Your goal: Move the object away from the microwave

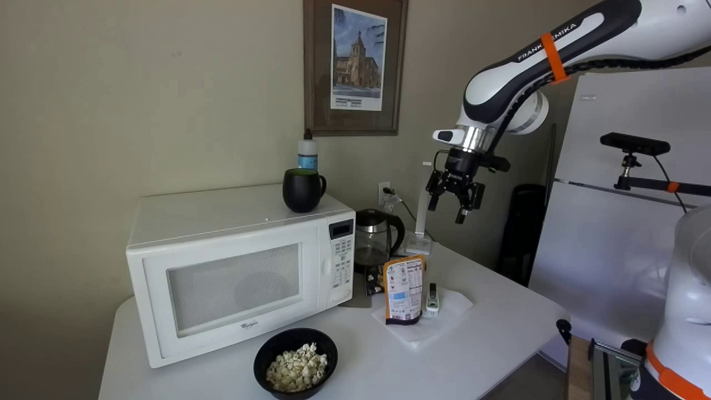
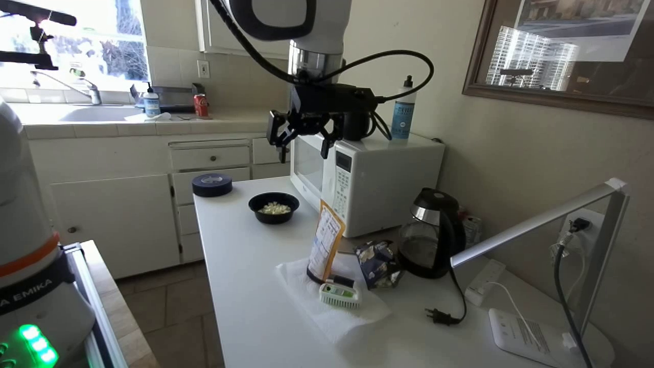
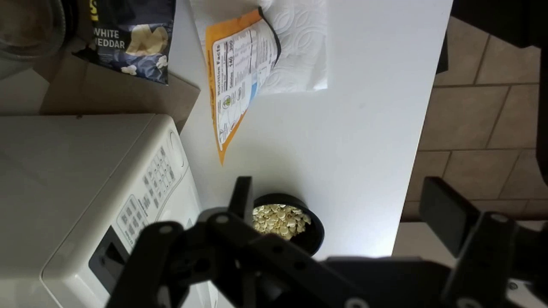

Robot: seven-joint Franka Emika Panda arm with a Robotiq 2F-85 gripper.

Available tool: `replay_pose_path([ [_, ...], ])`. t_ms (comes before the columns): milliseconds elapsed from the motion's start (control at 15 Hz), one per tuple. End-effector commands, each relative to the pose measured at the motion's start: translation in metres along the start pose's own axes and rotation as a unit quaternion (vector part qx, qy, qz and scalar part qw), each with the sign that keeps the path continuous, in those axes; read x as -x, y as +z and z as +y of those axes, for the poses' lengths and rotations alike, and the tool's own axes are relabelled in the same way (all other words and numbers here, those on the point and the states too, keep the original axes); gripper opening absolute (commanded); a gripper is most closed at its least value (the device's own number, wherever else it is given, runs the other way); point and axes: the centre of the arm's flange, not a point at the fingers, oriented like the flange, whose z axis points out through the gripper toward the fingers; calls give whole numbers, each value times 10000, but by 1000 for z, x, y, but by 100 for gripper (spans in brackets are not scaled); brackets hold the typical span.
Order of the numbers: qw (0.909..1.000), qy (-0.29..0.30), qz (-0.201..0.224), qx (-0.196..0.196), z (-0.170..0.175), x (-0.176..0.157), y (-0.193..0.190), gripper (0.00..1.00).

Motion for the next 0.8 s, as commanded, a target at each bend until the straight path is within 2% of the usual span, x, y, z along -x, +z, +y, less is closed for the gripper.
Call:
replay_pose_path([
  [0,10000,-18,-13,10,0,-2,-1,100],
  [200,10000,-59,-21,37,-1,-6,-3,100],
  [400,9997,-134,128,-172,34,3,29,100],
  [733,9986,-234,472,-95,75,29,80,100],
])
